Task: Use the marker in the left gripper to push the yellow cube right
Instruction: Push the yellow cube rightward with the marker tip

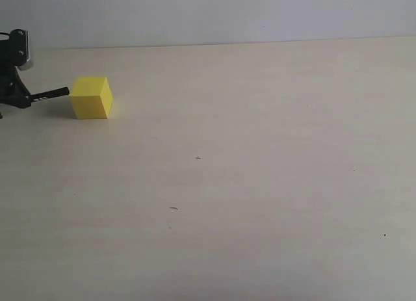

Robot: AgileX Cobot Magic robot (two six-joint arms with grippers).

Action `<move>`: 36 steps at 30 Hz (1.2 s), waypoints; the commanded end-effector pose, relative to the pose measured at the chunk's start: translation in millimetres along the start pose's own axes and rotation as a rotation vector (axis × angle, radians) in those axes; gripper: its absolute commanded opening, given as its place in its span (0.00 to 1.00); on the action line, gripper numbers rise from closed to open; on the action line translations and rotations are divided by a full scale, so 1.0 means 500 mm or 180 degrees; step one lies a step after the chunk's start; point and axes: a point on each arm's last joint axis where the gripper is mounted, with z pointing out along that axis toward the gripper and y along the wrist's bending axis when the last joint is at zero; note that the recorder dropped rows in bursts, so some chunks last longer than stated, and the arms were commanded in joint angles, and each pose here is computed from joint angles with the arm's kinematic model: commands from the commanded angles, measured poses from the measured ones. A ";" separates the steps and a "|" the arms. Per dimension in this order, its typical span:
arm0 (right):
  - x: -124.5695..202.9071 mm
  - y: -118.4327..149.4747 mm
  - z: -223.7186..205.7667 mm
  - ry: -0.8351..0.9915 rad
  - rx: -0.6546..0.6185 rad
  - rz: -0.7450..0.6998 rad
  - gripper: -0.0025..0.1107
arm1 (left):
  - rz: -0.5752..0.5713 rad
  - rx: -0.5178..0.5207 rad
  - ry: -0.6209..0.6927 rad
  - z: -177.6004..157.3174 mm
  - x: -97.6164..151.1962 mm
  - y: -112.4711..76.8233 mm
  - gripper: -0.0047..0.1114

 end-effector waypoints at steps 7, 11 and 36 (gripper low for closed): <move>0.000 0.000 0.000 -0.0045 -0.0008 -0.0007 0.02 | 0.0136 0.0003 0.0082 0.010 -0.006 0.000 0.04; 0.000 0.000 0.000 -0.0045 -0.0008 -0.0007 0.02 | 0.0448 0.0039 0.0077 0.027 -0.077 -0.010 0.04; 0.000 0.000 0.000 -0.0045 -0.0008 -0.0007 0.02 | 0.0947 0.0067 -0.0075 0.057 -0.322 -0.082 0.04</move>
